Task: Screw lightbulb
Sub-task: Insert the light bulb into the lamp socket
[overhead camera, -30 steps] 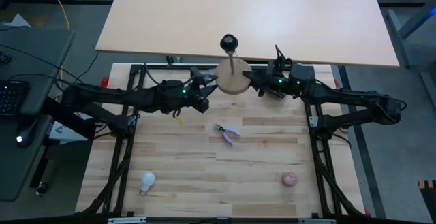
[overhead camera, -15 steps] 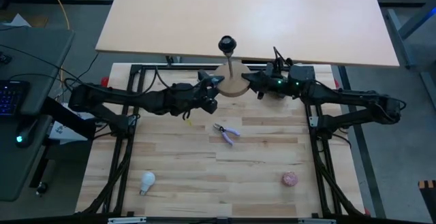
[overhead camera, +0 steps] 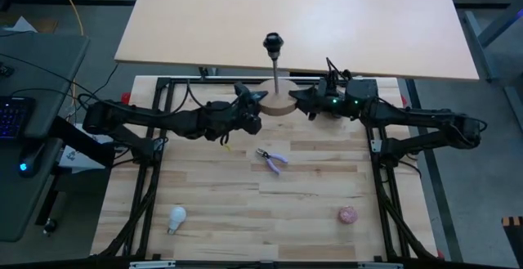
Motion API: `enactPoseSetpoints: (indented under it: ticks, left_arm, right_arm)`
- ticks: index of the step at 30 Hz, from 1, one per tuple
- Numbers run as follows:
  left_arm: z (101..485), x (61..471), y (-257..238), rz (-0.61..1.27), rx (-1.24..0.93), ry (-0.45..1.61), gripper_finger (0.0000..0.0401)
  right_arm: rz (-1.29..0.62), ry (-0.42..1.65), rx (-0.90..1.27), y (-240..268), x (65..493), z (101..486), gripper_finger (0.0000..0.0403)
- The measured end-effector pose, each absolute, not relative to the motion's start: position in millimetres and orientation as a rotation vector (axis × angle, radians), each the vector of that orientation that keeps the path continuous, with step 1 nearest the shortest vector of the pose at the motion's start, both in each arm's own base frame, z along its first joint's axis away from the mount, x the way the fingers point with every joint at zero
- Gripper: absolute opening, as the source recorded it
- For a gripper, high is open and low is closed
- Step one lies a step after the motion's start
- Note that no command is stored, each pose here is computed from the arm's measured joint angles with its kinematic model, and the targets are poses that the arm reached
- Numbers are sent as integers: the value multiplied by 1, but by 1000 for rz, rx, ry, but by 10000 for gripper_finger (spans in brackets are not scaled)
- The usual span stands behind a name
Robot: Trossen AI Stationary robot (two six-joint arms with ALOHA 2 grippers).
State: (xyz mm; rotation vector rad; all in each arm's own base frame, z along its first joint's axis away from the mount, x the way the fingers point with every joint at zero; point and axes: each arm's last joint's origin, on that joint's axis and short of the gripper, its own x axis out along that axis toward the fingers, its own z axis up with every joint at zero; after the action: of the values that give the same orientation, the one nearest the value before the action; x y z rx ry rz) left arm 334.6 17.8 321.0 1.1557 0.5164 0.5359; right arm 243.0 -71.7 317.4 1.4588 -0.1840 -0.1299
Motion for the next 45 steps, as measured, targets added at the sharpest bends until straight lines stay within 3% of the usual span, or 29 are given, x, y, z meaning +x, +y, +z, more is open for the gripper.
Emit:
enactPoseSetpoints:
  ticks: [5,12,15,19,22,27,33,37,45]
  left_arm:
    - [321,329,14,567,1094,557,118]
    - [325,301,9,581,866,603,116]
    - [330,282,6,464,644,572,116]
    - [338,260,-1,172,268,515,116]
    - [338,248,-10,60,190,549,116]
    - [350,230,-7,258,249,538,116]
    - [348,214,-5,334,217,605,115]
    - [355,207,0,484,195,554,115]
    - [352,189,3,485,173,636,115]
  right_arm:
    - [-115,-171,1435,-72,243,318,299]
    - [-41,-156,1232,-87,228,329,310]
    - [-9,-121,1071,-93,219,332,310]
    - [78,24,910,-88,211,328,311]
    - [118,213,862,-71,214,312,311]
    - [87,420,711,-42,226,287,312]
    - [-30,431,582,-32,229,281,312]
    - [-12,576,481,-20,235,263,308]
    - [55,591,441,8,284,227,272]
